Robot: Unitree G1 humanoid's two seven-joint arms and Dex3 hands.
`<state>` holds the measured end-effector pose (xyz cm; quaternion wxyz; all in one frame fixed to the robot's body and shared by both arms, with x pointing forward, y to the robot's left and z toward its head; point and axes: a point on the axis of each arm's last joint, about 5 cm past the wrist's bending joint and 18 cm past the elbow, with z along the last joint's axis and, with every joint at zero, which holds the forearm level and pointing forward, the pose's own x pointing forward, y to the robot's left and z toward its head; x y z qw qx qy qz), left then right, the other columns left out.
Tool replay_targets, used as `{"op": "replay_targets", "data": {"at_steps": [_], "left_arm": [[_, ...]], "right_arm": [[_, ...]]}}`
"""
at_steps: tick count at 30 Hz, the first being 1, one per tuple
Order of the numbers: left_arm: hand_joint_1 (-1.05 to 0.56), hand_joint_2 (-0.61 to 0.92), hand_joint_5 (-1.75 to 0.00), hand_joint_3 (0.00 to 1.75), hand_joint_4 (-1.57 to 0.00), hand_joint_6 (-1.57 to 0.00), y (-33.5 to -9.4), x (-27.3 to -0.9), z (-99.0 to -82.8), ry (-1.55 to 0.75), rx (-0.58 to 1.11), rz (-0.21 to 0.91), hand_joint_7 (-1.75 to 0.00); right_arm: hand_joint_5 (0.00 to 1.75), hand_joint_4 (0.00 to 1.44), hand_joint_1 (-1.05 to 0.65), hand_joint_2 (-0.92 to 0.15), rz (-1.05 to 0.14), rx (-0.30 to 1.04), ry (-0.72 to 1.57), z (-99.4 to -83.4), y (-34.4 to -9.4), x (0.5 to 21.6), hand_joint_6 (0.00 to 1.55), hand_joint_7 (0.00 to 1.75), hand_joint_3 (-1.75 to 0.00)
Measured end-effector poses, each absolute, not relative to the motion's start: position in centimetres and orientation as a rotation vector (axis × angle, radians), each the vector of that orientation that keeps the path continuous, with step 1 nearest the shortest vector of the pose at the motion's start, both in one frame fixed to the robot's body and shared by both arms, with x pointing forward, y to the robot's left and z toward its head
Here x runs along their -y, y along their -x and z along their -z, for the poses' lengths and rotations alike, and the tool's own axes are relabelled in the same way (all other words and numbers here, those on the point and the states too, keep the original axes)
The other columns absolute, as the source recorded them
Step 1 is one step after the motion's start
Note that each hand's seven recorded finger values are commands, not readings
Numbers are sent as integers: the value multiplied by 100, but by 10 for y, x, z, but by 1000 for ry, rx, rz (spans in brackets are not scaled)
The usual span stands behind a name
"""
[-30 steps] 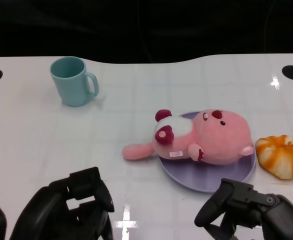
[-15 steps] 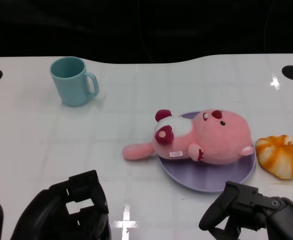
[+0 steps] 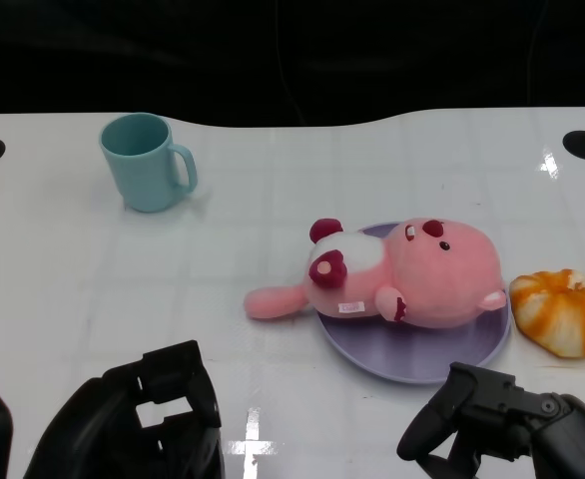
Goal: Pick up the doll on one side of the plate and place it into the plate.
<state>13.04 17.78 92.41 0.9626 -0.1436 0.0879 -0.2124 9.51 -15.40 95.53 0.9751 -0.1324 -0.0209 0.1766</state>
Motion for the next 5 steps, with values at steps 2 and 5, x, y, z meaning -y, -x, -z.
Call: {"op": "replay_targets", "data": {"at_steps": [2,5], "left_arm": [[-14,42,-175,138,-89,-78,-131,-178,-924,284,-176,430,-164],[-14,42,-175,138,-89,-78,-131,-178,-924,274,-176,427,-164]], "right_arm": [[160,66,-24,-92,-359,42,268,-955,-95,154,58,131,-35],[160,65,-23,-92,-362,38,269,-955,-95,154,58,132,-35]]}}
